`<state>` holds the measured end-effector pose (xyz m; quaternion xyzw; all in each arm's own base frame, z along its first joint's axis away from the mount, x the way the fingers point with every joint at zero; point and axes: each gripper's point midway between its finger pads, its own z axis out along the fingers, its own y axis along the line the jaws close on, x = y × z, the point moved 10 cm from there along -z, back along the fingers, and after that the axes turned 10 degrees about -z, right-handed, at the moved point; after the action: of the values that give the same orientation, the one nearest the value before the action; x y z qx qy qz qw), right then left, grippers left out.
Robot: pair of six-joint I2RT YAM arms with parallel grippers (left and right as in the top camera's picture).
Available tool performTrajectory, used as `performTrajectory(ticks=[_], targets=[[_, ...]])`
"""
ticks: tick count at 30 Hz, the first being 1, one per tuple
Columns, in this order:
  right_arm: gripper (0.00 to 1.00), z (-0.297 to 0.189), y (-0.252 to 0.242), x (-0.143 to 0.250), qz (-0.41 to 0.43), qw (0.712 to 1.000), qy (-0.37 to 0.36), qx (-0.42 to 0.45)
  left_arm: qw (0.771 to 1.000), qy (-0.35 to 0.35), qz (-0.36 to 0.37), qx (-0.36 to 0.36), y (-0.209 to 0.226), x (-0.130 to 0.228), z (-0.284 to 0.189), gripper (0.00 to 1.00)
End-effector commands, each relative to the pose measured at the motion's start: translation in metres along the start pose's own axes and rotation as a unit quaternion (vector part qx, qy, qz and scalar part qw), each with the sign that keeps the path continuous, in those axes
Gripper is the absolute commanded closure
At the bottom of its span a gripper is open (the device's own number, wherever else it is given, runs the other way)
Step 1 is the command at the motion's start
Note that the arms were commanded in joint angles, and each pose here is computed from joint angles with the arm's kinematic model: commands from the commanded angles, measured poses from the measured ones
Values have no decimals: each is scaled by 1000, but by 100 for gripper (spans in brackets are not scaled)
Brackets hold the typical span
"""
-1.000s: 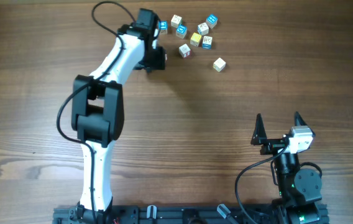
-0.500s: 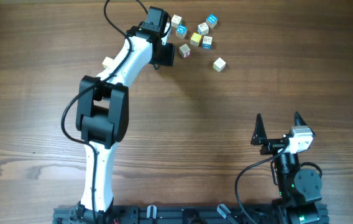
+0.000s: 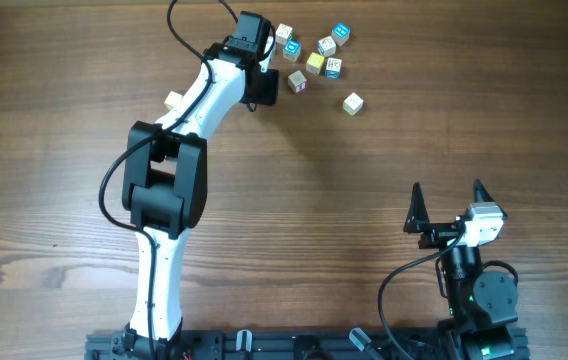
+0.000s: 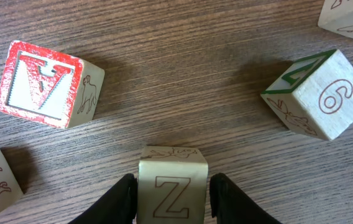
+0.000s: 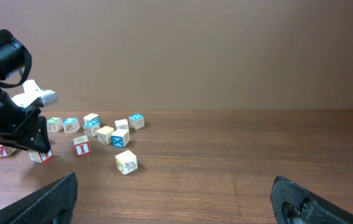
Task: Form a horizontal line
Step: 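Lower the left gripper and grasp the white Z block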
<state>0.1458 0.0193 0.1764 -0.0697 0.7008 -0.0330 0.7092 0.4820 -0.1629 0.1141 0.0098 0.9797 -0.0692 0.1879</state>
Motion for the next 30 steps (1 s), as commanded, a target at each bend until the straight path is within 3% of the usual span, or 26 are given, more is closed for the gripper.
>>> performTrajectory(ticks=[1, 2, 3, 7, 9, 13, 18, 22, 27, 30], targets=[[0, 0, -2, -1, -4, 1000, -3, 8, 1000, 14, 2, -10, 3, 7, 13, 55], [0, 0, -2, -1, -4, 1000, -2, 8, 1000, 14, 2, -9, 3, 7, 13, 55], [0, 0, -2, -1, -4, 1000, -2, 8, 1000, 14, 3, -9, 3, 7, 13, 62], [0, 0, -2, -1, -4, 1000, -2, 8, 1000, 14, 3, -9, 3, 7, 13, 65], [0, 0, -2, -1, -4, 1000, -2, 8, 1000, 13, 3, -9, 3, 7, 13, 71], [0, 0, -2, -1, -4, 1000, -3, 8, 1000, -4, 3, -3, 0, -1, -15, 76], [0, 0, -2, -1, -4, 1000, -3, 8, 999, -33, 3, 6, -3, -7, -98, 81], [0, 0, -2, -1, -4, 1000, -2, 8, 998, -65, -15, 18, -2, 3, -190, 83], [0, 0, -2, -1, -4, 1000, -3, 8, 995, -74, -68, 26, 8, 39, -277, 87], [0, 0, -2, -1, -4, 1000, -3, 8, 994, -38, -100, 13, 15, 62, -296, 89]])
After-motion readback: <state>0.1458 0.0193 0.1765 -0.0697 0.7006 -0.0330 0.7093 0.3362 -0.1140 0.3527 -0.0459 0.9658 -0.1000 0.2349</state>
